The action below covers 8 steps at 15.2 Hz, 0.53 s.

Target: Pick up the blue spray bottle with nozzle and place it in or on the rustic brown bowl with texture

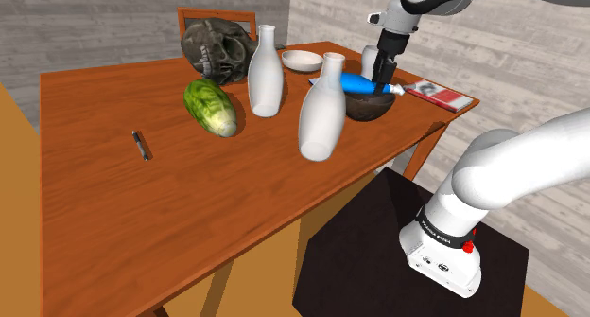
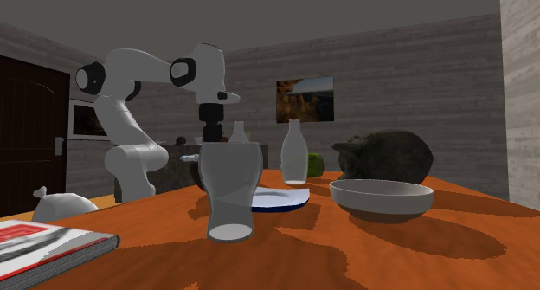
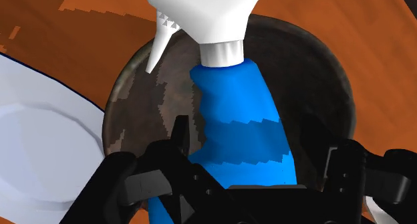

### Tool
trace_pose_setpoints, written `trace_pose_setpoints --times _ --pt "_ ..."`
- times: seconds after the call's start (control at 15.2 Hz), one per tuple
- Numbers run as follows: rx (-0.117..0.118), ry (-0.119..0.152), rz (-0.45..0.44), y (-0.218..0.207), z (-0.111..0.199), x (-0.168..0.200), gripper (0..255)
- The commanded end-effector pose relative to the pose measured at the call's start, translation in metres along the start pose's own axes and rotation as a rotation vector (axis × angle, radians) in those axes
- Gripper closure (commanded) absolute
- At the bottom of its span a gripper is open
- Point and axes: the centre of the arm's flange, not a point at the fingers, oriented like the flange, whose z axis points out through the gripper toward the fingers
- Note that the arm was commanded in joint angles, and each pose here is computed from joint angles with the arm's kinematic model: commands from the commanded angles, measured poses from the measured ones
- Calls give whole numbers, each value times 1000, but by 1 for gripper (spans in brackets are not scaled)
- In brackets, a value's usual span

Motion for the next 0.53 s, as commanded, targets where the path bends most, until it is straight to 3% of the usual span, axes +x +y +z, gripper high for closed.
trace_pose_setpoints --times 0.0,0.26,0.46 --pt "1 -2 0 0 1 0 0" --pt "2 -2 0 0 1 0 0" --pt "2 -2 0 0 -39 0 0"
